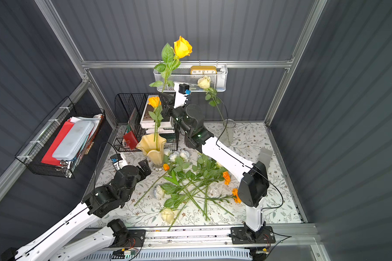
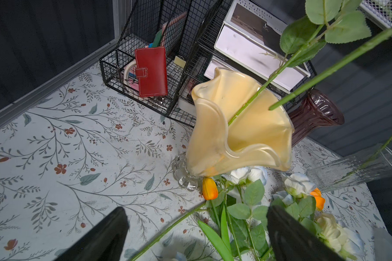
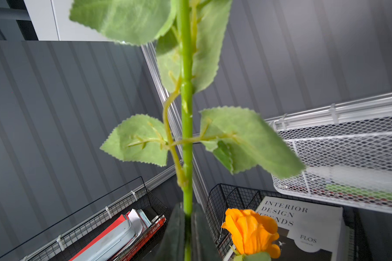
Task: Arrange the flowers in different vases according to their colors
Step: Insert the flower into the vase.
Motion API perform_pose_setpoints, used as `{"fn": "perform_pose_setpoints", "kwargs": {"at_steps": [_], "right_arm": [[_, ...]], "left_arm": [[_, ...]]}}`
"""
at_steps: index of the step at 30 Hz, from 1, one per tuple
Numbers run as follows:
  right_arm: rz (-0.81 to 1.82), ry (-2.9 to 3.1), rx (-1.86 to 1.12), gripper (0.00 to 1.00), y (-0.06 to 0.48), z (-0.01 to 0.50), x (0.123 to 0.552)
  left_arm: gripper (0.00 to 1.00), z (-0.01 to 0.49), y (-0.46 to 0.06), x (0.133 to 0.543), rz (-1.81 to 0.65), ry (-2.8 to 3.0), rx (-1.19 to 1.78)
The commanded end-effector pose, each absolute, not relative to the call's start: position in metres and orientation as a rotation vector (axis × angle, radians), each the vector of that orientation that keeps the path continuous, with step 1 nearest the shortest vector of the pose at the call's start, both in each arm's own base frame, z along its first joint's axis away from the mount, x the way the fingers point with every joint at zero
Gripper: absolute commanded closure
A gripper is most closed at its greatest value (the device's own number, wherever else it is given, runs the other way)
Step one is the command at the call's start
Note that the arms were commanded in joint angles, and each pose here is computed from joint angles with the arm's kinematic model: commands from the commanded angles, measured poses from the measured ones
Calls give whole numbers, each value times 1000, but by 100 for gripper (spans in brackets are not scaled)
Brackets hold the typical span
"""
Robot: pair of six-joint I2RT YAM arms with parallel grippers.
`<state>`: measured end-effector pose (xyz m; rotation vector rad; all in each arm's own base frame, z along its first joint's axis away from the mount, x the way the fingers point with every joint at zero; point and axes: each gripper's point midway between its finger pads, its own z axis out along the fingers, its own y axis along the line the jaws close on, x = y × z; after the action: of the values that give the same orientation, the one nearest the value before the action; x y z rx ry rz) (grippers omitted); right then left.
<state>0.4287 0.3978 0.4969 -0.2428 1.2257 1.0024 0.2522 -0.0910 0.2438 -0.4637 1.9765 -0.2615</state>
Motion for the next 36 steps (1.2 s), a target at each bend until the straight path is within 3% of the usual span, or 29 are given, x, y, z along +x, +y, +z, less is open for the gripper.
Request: {"fn": "perform_pose_setpoints", "kwargs": {"at_steps": [1, 3, 4, 6, 8, 12, 26, 36], "right_arm": [[1049, 1191, -250, 100, 411, 488, 433], [1057, 1206, -266, 100, 420, 470, 436], [1059, 1205, -283, 89, 424, 462, 435], [1062, 1226, -318, 56, 429, 448, 431], [1038, 1251, -337, 38, 429, 437, 423], [1001, 1286, -320, 27, 411, 427, 411], [921, 1566, -329, 17, 347, 376, 354], [992, 1983, -150, 20, 301, 268, 303]], "left_arm": [[1, 241, -81, 248, -233, 1973, -484], [1, 242, -80, 247, -237, 1967, -483], [1, 243, -79, 246, -240, 1965, -482], [1, 244, -79, 245, -246, 1963, -480], [1, 245, -79, 245, -250, 1959, -480], [1, 245, -82, 247, -260, 1956, -469], [1, 247, -93, 253, -292, 1955, -439], [1, 240, -106, 259, -321, 1968, -398]]}}
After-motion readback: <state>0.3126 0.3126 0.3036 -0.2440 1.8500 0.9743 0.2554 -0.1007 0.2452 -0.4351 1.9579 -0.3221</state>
